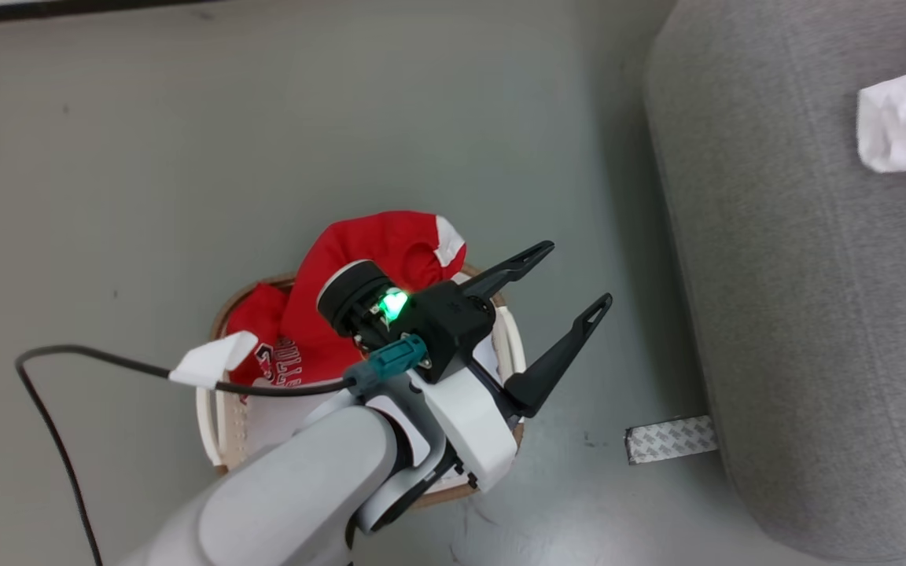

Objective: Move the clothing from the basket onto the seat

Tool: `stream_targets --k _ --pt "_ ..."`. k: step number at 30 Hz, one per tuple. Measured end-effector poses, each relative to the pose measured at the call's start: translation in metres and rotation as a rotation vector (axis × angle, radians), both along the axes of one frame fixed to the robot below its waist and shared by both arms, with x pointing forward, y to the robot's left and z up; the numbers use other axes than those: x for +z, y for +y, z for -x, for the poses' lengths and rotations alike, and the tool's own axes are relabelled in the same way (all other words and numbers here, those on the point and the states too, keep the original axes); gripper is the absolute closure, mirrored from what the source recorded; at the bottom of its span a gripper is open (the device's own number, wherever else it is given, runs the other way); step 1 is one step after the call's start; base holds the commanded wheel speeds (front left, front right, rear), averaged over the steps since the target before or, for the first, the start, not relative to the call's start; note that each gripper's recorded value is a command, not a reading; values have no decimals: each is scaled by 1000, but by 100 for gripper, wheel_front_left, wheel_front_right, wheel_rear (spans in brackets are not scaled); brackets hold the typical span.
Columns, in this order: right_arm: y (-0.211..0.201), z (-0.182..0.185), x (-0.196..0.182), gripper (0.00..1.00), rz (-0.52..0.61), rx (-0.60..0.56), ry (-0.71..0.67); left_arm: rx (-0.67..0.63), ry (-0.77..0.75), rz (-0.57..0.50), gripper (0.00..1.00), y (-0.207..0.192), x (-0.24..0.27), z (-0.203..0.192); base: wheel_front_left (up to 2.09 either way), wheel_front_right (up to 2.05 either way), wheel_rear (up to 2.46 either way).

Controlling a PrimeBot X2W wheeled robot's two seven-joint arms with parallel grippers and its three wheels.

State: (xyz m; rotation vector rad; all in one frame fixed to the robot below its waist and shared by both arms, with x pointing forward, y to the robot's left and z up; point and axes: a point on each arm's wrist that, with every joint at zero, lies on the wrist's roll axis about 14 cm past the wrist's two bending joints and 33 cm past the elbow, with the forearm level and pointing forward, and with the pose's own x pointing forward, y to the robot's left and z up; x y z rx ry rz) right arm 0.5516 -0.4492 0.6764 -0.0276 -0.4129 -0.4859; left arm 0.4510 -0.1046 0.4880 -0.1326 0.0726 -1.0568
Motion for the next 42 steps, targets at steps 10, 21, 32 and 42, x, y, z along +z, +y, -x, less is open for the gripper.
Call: stream_targets --k 10,21,32,42 --pt "-34 51 -159 88 -93 -184 416 60 21 -25 0 15 -22 -10 0 0 0" --pt "10 72 -165 0 -33 -123 458 167 13 -22 0 37 -21 -4 0 0 0" --pt "48 108 -118 0 13 -9 299 356 -25 -1 0 80 7 15 0 0 0" --pt "126 131 -102 0 36 195 207 638 -54 -22 0 168 20 53 0 0 0"
